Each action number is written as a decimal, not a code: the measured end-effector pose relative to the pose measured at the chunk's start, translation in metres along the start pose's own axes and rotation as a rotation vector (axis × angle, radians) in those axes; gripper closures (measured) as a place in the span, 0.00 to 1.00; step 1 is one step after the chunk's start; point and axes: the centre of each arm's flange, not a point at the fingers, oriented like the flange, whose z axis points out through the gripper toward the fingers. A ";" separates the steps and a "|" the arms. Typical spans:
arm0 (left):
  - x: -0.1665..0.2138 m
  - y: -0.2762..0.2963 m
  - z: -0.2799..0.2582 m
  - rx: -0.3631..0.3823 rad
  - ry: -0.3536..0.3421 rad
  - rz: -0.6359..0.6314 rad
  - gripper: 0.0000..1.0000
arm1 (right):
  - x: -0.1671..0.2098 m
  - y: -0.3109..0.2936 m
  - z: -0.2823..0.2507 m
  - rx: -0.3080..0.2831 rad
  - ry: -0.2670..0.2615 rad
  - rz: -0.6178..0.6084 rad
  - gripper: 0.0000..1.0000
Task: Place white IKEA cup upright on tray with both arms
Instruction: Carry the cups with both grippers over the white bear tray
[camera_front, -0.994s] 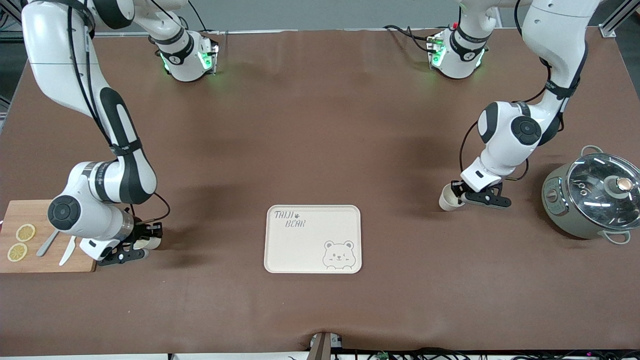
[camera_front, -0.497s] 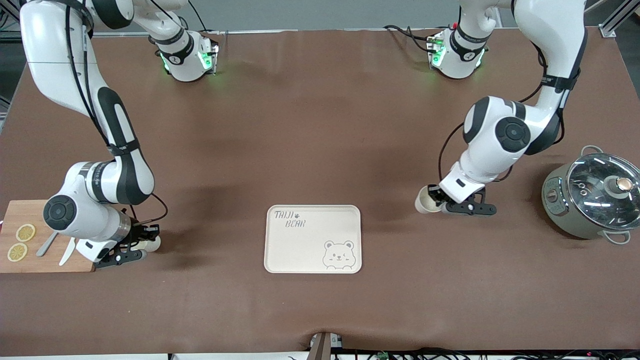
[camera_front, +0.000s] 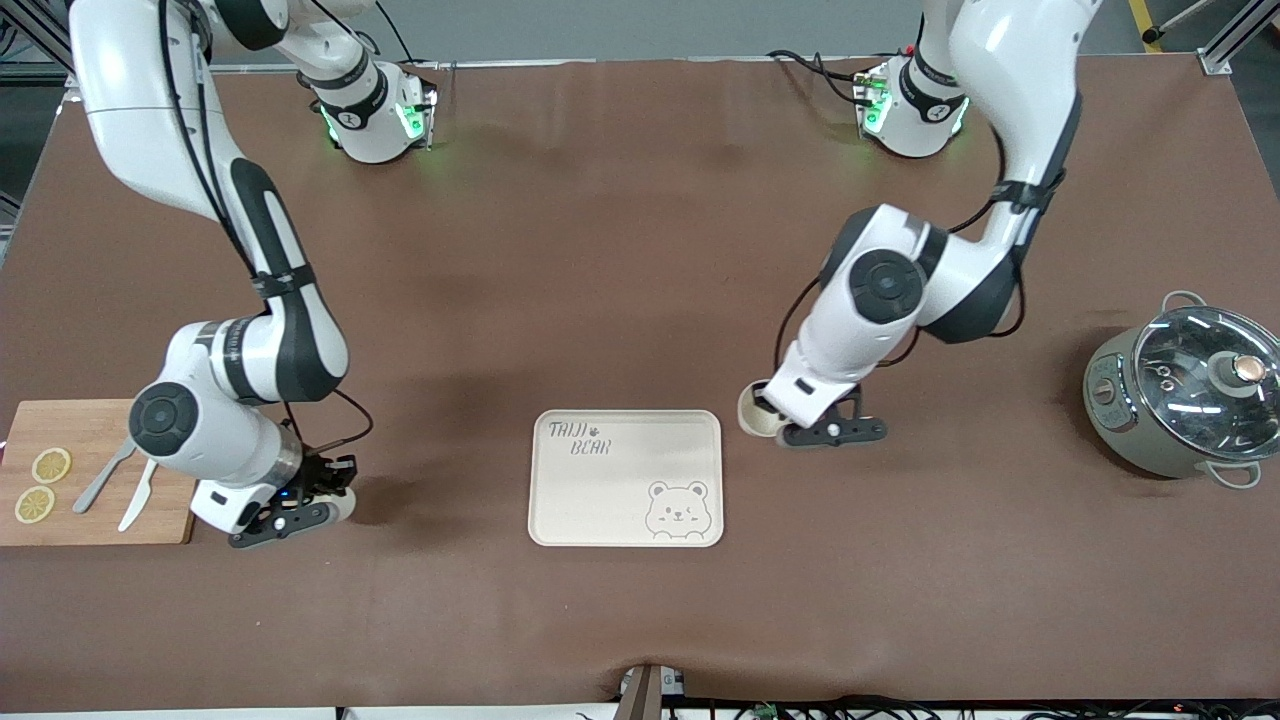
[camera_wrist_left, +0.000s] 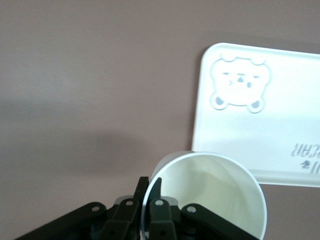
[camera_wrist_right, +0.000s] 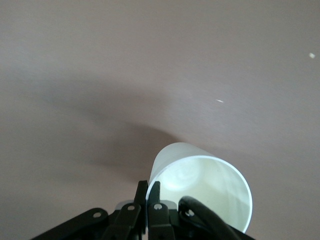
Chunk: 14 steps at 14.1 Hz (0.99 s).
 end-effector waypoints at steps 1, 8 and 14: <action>0.003 0.014 0.005 -0.001 -0.006 -0.012 0.96 | 0.005 -0.017 -0.002 0.002 0.006 0.010 0.97; 0.006 0.069 0.059 0.045 0.044 -0.051 0.96 | 0.019 -0.153 -0.011 0.043 0.023 0.095 0.97; 0.003 0.087 0.102 -0.003 0.117 -0.062 0.96 | 0.025 -0.232 -0.013 0.095 0.041 0.063 0.97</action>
